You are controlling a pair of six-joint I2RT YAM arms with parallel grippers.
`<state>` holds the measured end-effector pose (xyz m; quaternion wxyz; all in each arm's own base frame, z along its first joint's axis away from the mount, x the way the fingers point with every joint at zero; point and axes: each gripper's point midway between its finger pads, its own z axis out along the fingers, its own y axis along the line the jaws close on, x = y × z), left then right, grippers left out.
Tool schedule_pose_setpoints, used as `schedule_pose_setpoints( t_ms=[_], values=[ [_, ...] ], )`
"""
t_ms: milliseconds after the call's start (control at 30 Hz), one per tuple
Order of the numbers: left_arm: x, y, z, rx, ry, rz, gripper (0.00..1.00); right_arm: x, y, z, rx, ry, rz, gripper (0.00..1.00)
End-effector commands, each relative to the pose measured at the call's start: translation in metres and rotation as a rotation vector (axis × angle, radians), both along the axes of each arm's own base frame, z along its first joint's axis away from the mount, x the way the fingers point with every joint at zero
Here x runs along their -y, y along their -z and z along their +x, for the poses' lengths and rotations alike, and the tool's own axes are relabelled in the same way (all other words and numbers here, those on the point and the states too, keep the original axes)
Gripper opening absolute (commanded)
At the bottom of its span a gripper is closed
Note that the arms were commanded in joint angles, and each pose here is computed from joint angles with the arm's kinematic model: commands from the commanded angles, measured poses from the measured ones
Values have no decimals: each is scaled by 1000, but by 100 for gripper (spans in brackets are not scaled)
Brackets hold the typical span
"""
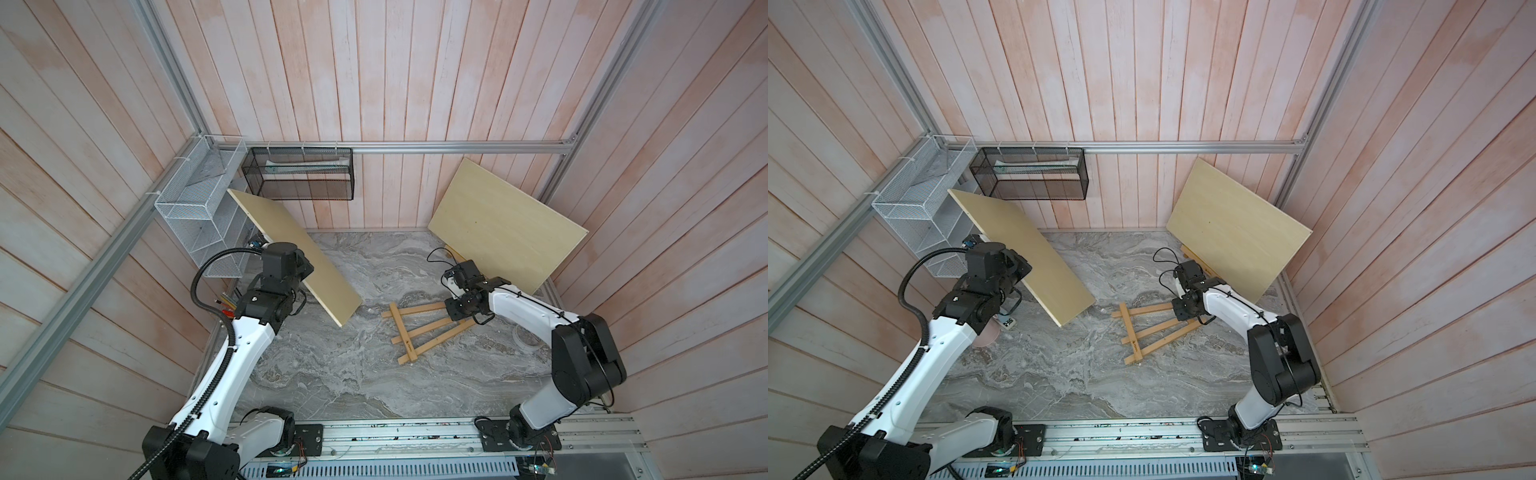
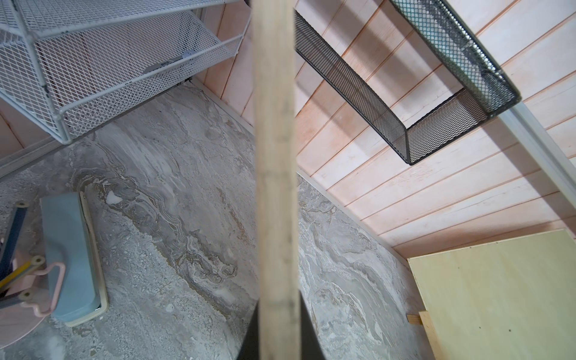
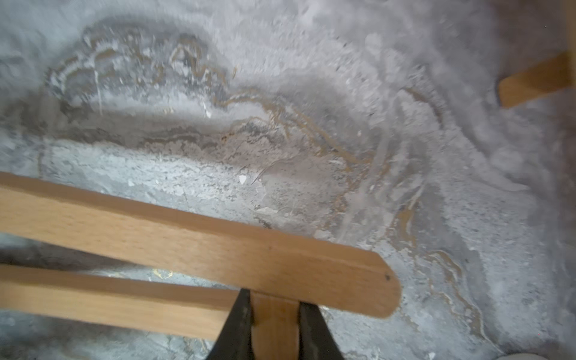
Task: Assemble the easel
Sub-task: Pick up the easel at the center of the board, then place the easel at the center of the board.
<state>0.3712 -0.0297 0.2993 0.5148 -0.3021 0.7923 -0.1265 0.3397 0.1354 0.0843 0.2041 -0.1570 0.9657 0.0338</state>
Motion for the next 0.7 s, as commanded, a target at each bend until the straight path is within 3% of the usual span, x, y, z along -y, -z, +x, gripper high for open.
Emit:
schedule_pose_setpoints(
  t_ms=[0, 133, 367, 533, 667],
  values=[
    [0, -79, 11, 260, -1, -28, 0, -23, -59, 26, 125, 3, 183, 8],
    [10, -83, 14, 274, 58, -28, 0, -39, -106, 40, 202, -42, 281, 8],
    [28, -87, 18, 293, 161, -42, 0, -90, -182, 56, 274, -229, 563, 9],
    [38, -91, 18, 305, 214, -60, 0, -90, -225, 83, 378, -239, 525, 10],
    [46, -87, 19, 290, 255, -63, 0, -67, -256, 108, 493, -176, 330, 10]
  ],
)
